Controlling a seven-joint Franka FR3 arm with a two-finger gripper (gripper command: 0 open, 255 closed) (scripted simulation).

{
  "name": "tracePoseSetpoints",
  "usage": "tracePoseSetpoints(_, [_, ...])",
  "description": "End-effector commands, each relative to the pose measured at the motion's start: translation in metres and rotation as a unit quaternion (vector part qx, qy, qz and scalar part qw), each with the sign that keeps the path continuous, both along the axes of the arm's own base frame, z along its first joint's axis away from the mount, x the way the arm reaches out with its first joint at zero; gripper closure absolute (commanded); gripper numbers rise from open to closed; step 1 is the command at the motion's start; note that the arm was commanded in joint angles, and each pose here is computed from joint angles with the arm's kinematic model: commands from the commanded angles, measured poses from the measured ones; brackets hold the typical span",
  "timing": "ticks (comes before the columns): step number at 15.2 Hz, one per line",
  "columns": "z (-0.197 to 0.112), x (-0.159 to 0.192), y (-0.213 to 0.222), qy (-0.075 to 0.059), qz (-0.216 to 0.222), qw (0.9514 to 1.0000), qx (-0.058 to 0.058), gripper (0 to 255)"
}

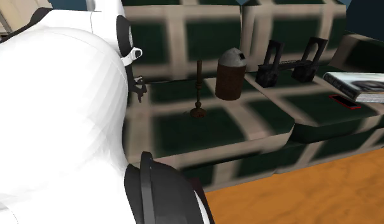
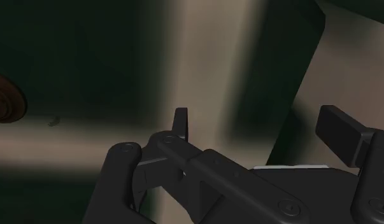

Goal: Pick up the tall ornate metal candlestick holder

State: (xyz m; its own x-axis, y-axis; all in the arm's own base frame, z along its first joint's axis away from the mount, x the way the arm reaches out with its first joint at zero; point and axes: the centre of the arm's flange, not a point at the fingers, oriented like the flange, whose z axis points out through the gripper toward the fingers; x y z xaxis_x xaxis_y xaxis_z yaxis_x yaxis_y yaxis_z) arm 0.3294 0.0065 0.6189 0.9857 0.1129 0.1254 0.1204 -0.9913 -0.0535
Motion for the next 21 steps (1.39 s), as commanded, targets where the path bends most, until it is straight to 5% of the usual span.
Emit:
tracePoseSetpoints(1, [0.000, 0.000, 0.000, 0.000, 0.000, 1.0000, 0.000, 0])
tracePoseSetpoints(11, [-0.011, 0.026, -0.108, -0.052, -0.025, 0.9971, -0.050, 0])
tracePoseSetpoints(21, [-0.008, 0.048, -0.218, -0.103, -0.049, 0.9885, -0.099, 0])
